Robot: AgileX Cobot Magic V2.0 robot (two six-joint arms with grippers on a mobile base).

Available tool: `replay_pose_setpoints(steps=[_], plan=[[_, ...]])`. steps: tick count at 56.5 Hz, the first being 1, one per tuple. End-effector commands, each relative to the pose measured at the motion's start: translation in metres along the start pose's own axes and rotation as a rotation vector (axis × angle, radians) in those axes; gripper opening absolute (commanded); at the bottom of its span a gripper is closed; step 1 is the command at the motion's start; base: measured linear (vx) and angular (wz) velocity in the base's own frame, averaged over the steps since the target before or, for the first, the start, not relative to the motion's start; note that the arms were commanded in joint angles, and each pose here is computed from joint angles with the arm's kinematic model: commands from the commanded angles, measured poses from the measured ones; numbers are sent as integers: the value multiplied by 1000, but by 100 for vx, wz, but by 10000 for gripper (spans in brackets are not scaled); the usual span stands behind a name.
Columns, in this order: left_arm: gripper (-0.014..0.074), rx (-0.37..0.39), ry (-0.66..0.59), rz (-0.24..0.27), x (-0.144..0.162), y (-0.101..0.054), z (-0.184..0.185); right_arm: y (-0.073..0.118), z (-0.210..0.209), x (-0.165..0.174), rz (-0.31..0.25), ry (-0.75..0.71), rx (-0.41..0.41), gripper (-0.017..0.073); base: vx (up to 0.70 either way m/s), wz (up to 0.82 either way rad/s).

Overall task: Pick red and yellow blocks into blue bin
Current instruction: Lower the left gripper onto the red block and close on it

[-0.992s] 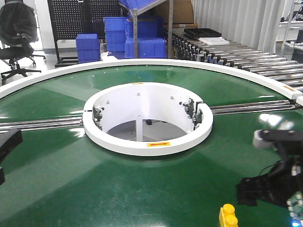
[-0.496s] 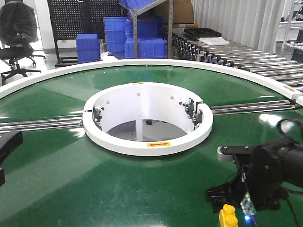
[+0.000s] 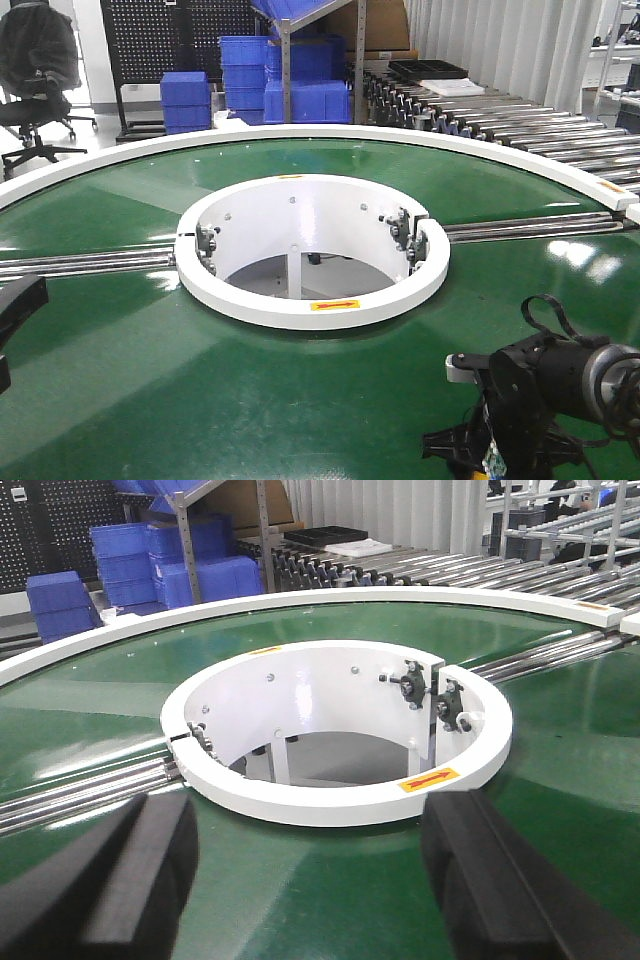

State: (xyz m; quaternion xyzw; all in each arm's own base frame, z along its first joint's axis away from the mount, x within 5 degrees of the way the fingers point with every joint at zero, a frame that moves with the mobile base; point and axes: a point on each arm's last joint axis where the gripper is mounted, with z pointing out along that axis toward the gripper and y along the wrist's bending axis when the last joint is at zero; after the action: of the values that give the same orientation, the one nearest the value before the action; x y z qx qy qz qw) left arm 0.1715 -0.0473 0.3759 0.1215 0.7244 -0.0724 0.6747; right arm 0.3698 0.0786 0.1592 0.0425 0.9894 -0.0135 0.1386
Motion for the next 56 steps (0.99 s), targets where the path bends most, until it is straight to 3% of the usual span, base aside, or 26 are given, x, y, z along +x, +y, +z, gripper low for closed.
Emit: replay_pose_setpoints(steps=[1,16,27,35,43,56], plan=[[593,-17,-118,-4,-20,2,-3,0,-34,-16,-6,-139,-30,-11,0,0],[593,-4,-56,-33,-14,1,-3,-6,-94,-21,-47,-325,-66,-13,0,0],[593,57,209,-218,9,-6,-5,-10,-119,-17,-67,-374,-71,-11,0,0],[593,87,400,-275,31,-12,-6,-11,-120,-15,-64,-348,-60,-11,0,0],[593,57,504,-345,67,-14,-2,-12,-119,-12,-61,-315,-49,-11,0,0],[593,19,575,-358,94,-13,29,-14,-118,-9,-60,-284,-36,-11,0,0]])
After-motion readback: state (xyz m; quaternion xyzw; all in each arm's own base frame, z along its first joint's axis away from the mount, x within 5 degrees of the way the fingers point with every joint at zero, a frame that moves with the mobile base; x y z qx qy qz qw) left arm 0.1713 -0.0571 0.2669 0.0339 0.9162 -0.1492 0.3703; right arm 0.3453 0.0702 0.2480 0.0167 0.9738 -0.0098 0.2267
